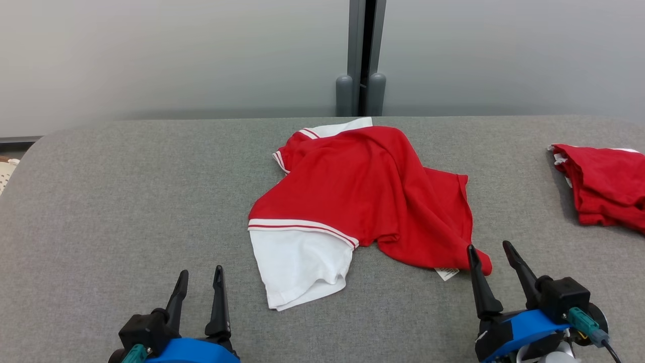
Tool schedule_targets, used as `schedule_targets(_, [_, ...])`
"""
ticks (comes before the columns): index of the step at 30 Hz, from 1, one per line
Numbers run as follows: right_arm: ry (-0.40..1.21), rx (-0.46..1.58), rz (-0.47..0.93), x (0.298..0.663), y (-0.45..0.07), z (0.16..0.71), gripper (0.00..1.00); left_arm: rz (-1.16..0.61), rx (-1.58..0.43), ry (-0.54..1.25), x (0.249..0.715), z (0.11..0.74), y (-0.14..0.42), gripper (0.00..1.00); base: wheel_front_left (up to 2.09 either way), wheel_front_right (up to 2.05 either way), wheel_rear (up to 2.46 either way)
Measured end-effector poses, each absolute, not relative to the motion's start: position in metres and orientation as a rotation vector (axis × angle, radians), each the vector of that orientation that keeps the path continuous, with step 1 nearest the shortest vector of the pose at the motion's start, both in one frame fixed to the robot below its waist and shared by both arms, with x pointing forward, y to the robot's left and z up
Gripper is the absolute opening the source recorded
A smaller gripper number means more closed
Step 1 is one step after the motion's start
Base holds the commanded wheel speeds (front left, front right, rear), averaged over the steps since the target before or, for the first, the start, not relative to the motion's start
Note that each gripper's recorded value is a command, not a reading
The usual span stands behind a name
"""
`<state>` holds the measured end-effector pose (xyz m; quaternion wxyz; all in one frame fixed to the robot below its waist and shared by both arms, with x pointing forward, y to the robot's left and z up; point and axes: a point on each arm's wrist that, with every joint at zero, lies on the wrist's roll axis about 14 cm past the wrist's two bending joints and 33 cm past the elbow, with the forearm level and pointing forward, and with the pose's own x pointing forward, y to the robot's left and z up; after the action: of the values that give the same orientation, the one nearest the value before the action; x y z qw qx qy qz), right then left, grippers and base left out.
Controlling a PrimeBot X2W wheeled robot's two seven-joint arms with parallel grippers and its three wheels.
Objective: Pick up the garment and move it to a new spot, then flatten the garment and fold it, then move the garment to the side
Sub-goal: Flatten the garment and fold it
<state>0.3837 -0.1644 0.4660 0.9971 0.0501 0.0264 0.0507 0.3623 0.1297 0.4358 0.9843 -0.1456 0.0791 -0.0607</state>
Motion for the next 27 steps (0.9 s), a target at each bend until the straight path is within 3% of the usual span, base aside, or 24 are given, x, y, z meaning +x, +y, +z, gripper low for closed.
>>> schedule_targets(7, [0.058,0.1,0.095,0.384,-0.167,0.465,1.0,-0.166,-0.284,0.186,0.359,0.429,0.117,1.0,0.0,0.0,0.0])
schedule_targets(16, [0.086,0.096,0.077,0.38,-0.173,0.456,1.0,-0.33,-0.279,0.489,0.346,0.381,0.062,1.0,0.0,0.0,0.0])
schedule_targets(23, [0.112,0.087,0.023,0.372,-0.191,0.448,1.0,-0.351,-0.26,0.589,0.349,0.363,0.052,1.0,0.0,0.0,0.0])
schedule_targets(24, [0.117,0.087,0.015,0.371,-0.193,0.446,1.0,-0.346,-0.257,0.594,0.35,0.361,0.053,0.88,0.0,0.0,0.0])
schedule_targets(27, [0.133,0.089,-0.005,0.368,-0.199,0.441,1.0,-0.336,-0.271,0.597,0.352,0.36,0.054,0.13,0.0,0.0,0.0])
